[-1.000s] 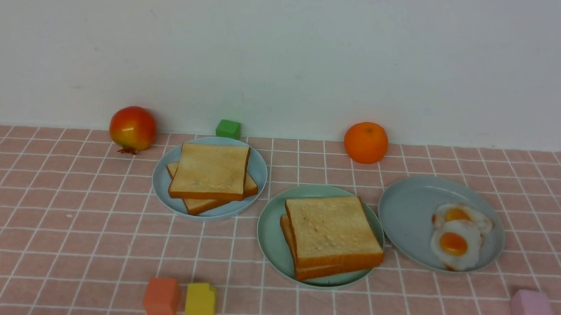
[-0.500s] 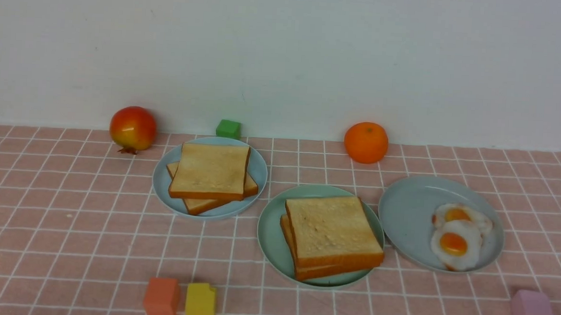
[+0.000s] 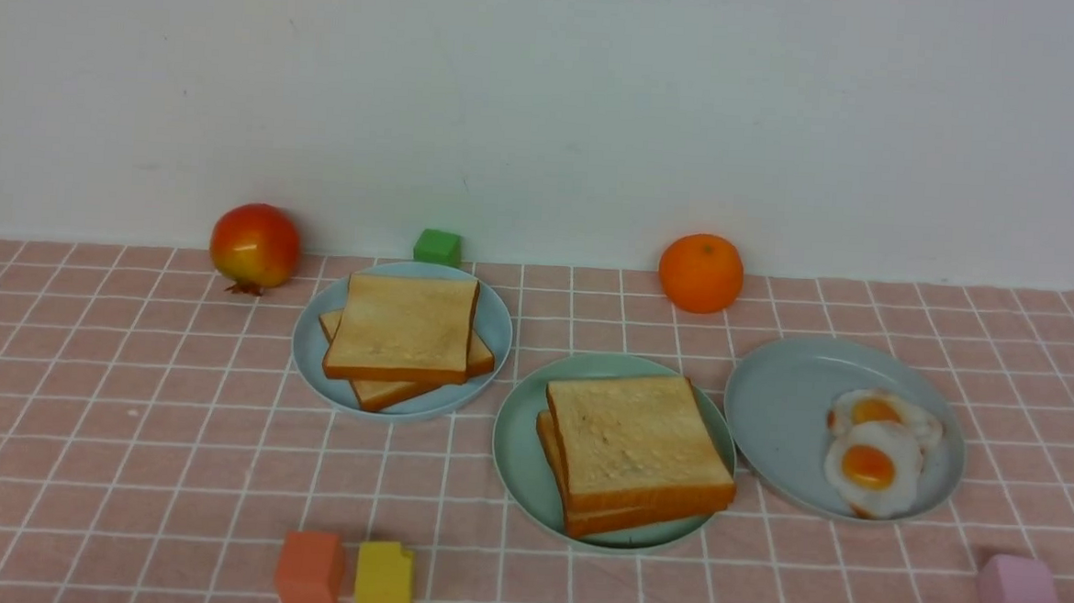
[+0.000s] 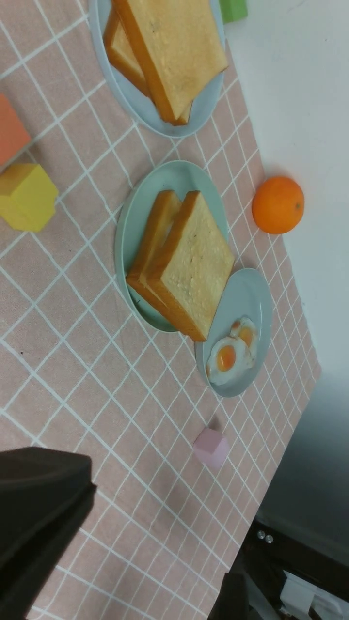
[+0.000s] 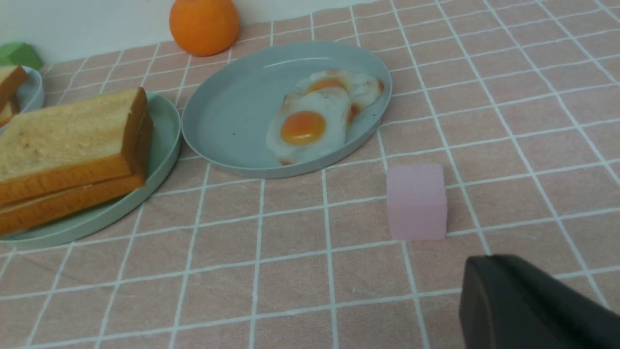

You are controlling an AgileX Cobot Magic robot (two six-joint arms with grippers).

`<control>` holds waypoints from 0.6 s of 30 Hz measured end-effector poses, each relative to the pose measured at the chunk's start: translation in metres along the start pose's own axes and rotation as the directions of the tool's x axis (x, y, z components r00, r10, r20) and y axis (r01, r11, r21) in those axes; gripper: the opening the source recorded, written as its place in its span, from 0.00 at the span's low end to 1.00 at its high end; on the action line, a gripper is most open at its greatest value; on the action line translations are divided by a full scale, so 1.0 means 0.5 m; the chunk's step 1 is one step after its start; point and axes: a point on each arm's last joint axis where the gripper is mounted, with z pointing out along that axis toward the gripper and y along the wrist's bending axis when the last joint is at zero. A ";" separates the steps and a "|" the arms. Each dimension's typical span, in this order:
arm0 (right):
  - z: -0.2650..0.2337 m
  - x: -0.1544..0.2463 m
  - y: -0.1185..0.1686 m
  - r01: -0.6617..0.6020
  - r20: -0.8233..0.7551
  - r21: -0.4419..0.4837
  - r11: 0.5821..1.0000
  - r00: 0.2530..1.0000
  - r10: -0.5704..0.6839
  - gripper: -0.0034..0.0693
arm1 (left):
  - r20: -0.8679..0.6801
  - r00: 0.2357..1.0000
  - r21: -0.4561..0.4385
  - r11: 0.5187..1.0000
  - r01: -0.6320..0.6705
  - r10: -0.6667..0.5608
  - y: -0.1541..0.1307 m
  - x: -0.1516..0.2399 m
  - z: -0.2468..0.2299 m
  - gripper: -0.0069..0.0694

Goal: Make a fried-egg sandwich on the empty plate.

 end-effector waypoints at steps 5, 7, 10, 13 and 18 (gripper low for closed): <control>0.000 0.000 0.000 0.002 0.000 0.001 1.000 1.000 -0.002 0.05 | 0.000 1.000 0.000 1.000 0.000 0.000 0.000 0.000 0.000 0.11; 0.000 0.000 0.000 0.002 0.000 0.001 1.000 1.000 -0.002 0.05 | 0.000 1.000 0.000 1.000 0.000 0.000 0.000 0.000 0.000 0.11; 0.000 0.000 0.000 0.002 0.000 0.001 1.000 1.000 -0.002 0.05 | 0.000 1.000 0.000 1.000 0.000 0.000 0.000 0.000 0.000 0.11; 0.000 0.000 0.000 0.002 0.000 0.001 1.000 1.000 -0.002 0.05 | 0.000 1.000 0.000 1.000 0.000 0.000 0.000 0.000 0.000 0.11; 0.000 0.000 0.000 0.002 0.000 0.001 1.000 1.000 -0.002 0.05 | 0.000 1.000 0.000 1.000 0.000 0.000 0.000 0.000 0.000 0.11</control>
